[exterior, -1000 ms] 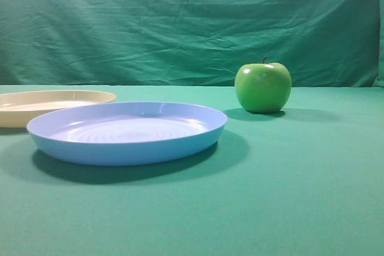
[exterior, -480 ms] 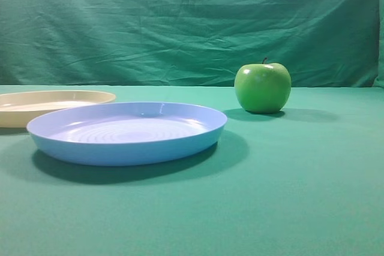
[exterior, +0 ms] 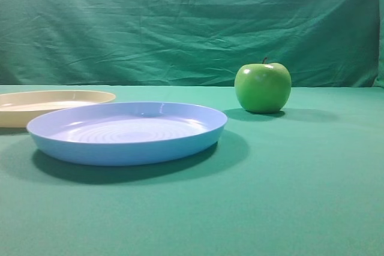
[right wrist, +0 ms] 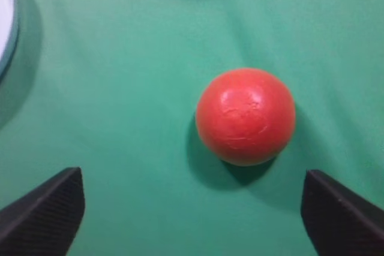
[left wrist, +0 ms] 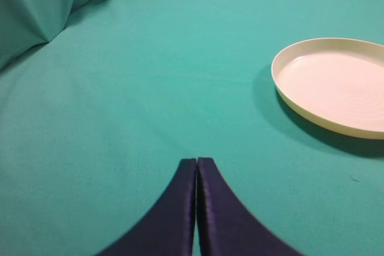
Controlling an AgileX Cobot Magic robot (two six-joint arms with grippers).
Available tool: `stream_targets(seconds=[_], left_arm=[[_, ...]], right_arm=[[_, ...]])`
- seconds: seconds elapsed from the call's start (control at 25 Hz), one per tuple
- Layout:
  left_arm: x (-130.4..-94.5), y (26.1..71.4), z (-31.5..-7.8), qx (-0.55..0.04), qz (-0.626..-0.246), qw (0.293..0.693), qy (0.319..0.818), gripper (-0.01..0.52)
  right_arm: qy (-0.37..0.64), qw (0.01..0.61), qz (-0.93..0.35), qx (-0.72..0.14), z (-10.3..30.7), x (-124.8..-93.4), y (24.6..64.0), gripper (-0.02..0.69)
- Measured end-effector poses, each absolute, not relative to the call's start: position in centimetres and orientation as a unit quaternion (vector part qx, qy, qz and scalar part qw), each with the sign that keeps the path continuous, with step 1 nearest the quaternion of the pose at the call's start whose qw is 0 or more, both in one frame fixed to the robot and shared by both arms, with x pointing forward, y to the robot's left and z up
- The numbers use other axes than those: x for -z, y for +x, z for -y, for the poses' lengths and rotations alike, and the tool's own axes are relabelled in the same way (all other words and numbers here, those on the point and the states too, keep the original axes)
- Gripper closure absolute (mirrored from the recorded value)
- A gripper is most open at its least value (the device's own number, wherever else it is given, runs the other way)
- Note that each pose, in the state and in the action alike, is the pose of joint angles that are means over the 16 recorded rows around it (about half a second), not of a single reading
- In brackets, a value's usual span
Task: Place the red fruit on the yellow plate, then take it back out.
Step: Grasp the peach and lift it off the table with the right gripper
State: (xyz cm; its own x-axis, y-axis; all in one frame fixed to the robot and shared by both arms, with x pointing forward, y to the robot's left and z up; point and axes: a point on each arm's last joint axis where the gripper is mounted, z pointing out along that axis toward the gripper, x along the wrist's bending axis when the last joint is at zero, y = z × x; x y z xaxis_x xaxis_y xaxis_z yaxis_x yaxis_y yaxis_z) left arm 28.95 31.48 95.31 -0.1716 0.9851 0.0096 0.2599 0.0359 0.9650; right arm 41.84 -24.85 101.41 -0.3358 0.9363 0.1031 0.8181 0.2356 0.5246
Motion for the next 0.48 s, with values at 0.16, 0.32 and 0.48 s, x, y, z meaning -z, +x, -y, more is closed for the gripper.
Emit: stream_targets(seconds=[0.16,0.32,0.48], left_arm=[[-95.3,29.0,-31.5,-0.467,-0.606,0.388,0.513,0.514],[-95.3,29.0,-31.5,-0.467,-0.606,0.388,0.513,0.514],[-95.3,29.0,-31.5,-0.467,-0.606,0.388,0.513,0.514]], right_arm=[[0.568,0.11,-0.782,-0.23,24.7,-99.8,43.4,0.028],[0.571,0.108,-0.786,-0.21,24.6,-98.0,45.0,0.019],[0.573,0.108,-0.788,-0.197,24.5,-96.4,46.5,0.027]])
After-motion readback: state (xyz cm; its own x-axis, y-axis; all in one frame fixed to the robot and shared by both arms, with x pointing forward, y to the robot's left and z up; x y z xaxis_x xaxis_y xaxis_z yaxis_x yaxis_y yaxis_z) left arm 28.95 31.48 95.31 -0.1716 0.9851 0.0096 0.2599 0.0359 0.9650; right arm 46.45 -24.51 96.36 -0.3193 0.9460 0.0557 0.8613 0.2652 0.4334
